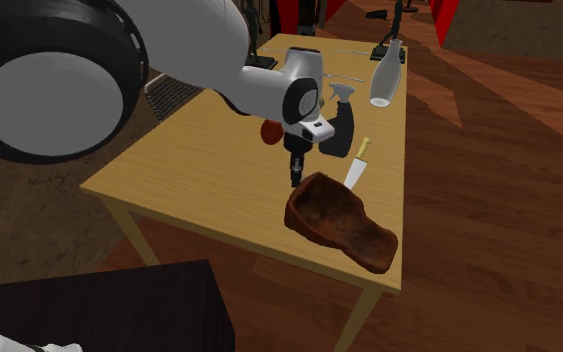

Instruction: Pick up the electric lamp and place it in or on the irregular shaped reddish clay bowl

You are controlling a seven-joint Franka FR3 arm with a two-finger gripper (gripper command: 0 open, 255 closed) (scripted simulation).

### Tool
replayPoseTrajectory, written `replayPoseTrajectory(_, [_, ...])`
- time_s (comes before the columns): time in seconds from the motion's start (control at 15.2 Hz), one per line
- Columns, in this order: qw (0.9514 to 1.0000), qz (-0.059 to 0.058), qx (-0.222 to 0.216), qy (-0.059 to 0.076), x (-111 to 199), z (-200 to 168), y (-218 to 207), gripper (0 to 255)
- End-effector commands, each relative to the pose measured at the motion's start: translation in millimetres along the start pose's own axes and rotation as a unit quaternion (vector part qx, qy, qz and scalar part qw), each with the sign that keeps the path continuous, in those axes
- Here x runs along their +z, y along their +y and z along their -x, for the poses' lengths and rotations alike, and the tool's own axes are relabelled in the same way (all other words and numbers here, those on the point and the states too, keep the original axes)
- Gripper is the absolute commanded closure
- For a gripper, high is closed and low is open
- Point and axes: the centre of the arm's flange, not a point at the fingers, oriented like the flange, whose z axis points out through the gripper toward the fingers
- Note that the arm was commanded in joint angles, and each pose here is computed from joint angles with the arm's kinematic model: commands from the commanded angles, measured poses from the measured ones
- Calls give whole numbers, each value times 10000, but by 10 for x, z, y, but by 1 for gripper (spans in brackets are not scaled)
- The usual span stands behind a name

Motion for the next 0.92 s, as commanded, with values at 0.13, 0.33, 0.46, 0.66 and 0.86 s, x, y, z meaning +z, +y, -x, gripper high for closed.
replayPoseTrajectory(0.13, [10000,12,7,-6,7,-12,11,255])
replayPoseTrajectory(0.33, [10000,11,6,-6,6,-11,11,0])
replayPoseTrajectory(0.46, [9610,-520,-350,2694,169,974,140,0])
replayPoseTrajectory(0.66, [9610,-521,-350,2694,304,892,121,0])
replayPoseTrajectory(0.86, [9610,-520,-350,2694,439,811,102,0])
